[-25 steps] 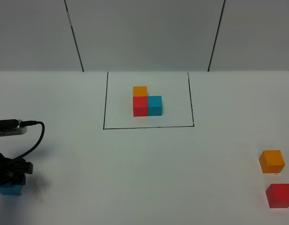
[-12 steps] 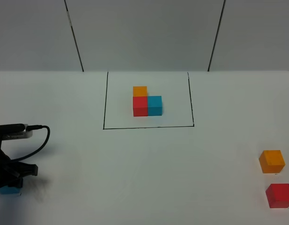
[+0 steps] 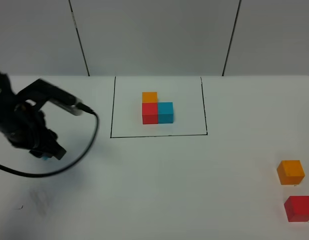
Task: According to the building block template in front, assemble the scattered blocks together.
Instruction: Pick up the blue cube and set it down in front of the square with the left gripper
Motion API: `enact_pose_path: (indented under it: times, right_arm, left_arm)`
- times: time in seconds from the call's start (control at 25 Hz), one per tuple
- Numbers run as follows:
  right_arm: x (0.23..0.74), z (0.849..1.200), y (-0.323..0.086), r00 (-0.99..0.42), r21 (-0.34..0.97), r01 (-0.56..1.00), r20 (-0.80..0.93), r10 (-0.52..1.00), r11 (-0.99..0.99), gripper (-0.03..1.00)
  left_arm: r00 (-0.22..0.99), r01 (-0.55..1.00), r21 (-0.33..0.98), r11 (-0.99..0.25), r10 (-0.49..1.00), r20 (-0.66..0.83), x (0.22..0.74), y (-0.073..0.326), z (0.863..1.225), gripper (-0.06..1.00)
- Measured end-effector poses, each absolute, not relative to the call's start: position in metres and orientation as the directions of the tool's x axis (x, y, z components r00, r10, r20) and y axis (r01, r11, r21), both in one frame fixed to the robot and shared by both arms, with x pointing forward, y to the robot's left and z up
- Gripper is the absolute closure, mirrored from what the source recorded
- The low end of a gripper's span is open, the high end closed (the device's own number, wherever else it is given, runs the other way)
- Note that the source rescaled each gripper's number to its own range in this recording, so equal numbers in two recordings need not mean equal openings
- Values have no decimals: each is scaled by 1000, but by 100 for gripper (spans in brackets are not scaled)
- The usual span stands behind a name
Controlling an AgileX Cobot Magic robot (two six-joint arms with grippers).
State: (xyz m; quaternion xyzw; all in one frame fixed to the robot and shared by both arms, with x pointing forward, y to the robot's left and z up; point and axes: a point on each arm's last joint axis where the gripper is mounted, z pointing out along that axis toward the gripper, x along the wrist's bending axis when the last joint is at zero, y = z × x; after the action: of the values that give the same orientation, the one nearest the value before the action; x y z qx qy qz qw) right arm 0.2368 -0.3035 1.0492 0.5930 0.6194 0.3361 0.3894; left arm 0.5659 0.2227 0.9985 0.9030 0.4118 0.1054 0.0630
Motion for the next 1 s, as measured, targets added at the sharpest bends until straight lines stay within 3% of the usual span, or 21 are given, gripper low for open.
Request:
enact_pose_path:
  times: [0.12, 0.28, 0.4, 0.48, 0.64, 0.84, 1.0]
  right_arm:
    - [237, 1049, -303, 7, 878, 473, -84, 996, 71, 20]
    - [237, 1049, -303, 7, 878, 473, -84, 996, 71, 20]
    - [237, 1049, -303, 7, 878, 473, -84, 996, 71, 20]
    - [237, 1049, -303, 7, 878, 473, -84, 996, 71, 20]
    - [237, 1049, -303, 7, 878, 473, -84, 996, 71, 20]
    - [237, 1049, -303, 7, 878, 473, -84, 996, 71, 20]
    - [237, 1049, -303, 7, 878, 473, -84, 996, 71, 20]
  left_arm:
    - [894, 410, 151, -900, 429, 129, 559, 156, 1036, 94]
    - [958, 149, 232, -961, 198, 208, 550, 68, 1080, 94]
    - [971, 28, 238, -971, 83, 224, 543, 14, 1080, 94]
    - [976, -12, 205, -979, 33, 216, 540, -12, 1067, 94]
    - [986, -5, 103, -995, 12, 164, 544, -45, 1005, 94]
    - [998, 19, 33, -999, 21, 61, 546, -57, 944, 94]
    - [1000, -3, 51, -999, -3, -16, 544, -64, 916, 94]
